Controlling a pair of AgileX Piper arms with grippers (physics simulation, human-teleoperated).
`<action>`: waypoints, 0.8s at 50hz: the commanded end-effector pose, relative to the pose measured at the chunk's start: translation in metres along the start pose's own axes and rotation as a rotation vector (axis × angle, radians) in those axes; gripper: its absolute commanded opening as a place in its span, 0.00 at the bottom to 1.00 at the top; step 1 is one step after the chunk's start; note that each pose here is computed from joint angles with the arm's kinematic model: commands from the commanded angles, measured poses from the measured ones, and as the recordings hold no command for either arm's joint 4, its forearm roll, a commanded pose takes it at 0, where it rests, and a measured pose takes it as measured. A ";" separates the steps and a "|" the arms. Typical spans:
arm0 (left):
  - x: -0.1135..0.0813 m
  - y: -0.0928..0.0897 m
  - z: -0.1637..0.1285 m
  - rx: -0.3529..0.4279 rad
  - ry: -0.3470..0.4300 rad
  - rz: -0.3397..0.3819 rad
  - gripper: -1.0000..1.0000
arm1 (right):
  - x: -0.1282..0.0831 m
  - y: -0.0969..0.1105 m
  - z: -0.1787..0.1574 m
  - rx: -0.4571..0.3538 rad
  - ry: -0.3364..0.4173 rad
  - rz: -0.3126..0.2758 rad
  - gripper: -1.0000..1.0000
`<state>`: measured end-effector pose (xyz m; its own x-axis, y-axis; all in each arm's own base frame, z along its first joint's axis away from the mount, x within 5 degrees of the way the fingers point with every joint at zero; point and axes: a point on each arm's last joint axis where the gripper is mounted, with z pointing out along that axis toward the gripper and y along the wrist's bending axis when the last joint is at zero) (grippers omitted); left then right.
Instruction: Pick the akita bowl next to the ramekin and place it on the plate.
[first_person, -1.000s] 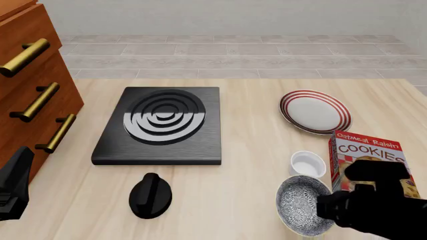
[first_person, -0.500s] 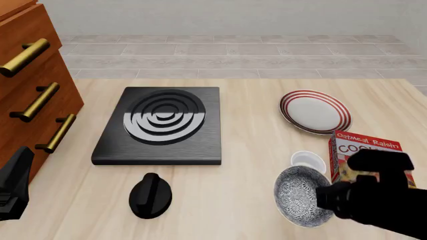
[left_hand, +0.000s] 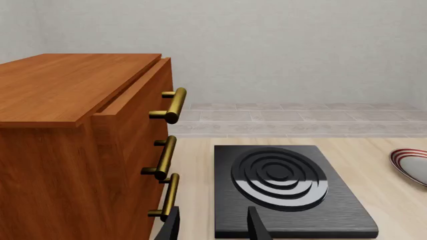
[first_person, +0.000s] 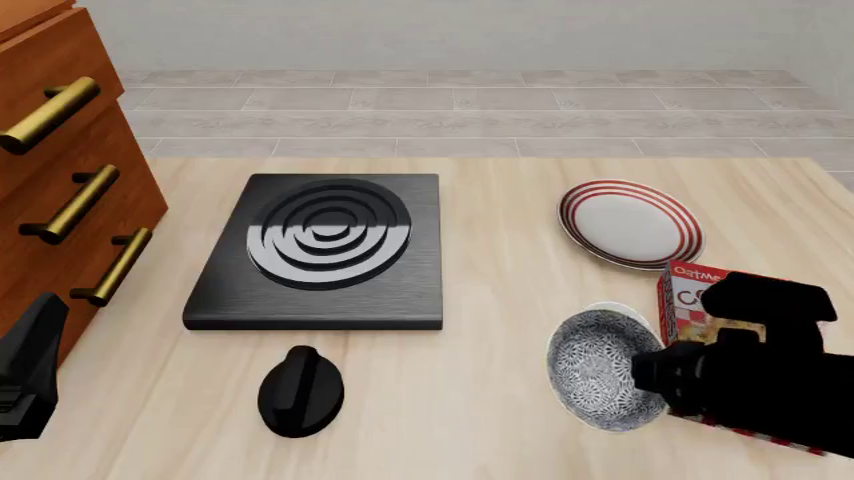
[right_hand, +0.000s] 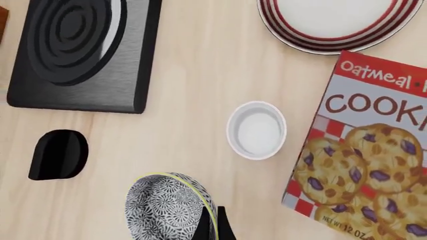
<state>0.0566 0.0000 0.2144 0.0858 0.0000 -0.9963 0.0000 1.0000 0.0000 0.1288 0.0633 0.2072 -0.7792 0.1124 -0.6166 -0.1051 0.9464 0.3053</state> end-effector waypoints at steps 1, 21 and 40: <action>0.000 0.000 0.000 0.000 0.000 0.000 1.00 | -0.008 0.001 -0.002 0.001 -0.021 0.021 0.00; 0.000 0.000 0.000 0.000 0.000 0.000 1.00 | -0.028 0.001 0.001 0.030 -0.051 0.046 0.00; 0.000 0.000 0.000 0.000 0.000 0.000 1.00 | -0.048 -0.001 0.003 0.049 -0.097 0.102 0.00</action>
<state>0.0566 0.0000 0.2144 0.0858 0.0000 -0.9963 0.0000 1.0000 0.0000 0.1588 0.0608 0.2284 -0.7411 0.1961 -0.6421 -0.0274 0.9467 0.3208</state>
